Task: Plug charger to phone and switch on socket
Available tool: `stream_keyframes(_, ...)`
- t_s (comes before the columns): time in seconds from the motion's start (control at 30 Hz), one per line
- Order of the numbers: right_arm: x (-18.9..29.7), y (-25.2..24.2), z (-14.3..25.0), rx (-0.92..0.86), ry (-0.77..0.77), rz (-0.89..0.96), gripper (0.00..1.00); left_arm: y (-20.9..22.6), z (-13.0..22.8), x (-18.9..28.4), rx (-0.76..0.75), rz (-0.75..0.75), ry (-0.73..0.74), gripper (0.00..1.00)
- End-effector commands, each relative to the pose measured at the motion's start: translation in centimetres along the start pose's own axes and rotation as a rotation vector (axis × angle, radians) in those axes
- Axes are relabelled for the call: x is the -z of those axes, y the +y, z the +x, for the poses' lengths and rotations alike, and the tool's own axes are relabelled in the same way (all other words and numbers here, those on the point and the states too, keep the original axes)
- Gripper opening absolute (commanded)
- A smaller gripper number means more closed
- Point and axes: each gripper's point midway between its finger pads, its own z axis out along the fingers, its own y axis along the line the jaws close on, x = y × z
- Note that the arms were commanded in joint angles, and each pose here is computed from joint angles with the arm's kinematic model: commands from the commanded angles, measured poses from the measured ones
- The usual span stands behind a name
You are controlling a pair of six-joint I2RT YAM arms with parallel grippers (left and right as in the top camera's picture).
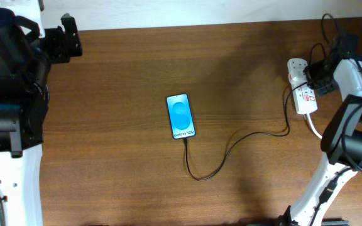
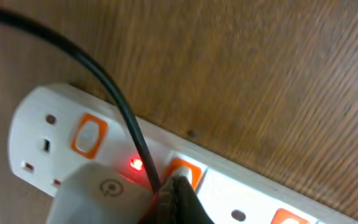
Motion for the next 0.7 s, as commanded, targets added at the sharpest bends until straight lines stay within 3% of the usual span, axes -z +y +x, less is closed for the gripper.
stream_keyframes(0.0, -2.9, 0.6, 4.0, 0.052, 0.086, 0.031, 0.04, 0.0, -0.7, 0.8, -0.013, 0.008, -0.022, 0.99)
stream_keyframes(0.2, 0.1, -1.8, 2.6, 0.062, 0.05, 0.148, 0.04, 0.0, -0.4, 0.8, -0.015, 0.008, -0.013, 0.99)
stream_keyframes(0.37, 9.7, -3.3, -0.8, 0.042, -0.126, 0.209, 0.04, -0.1, -0.3, 0.8, -0.015, 0.009, -0.008, 0.99)
stream_keyframes(0.67, 34.2, -0.6, -1.1, 0.004, -0.477, -0.279, 0.04, 0.0, -1.2, 0.9, -0.01, 0.006, -0.042, 0.99)
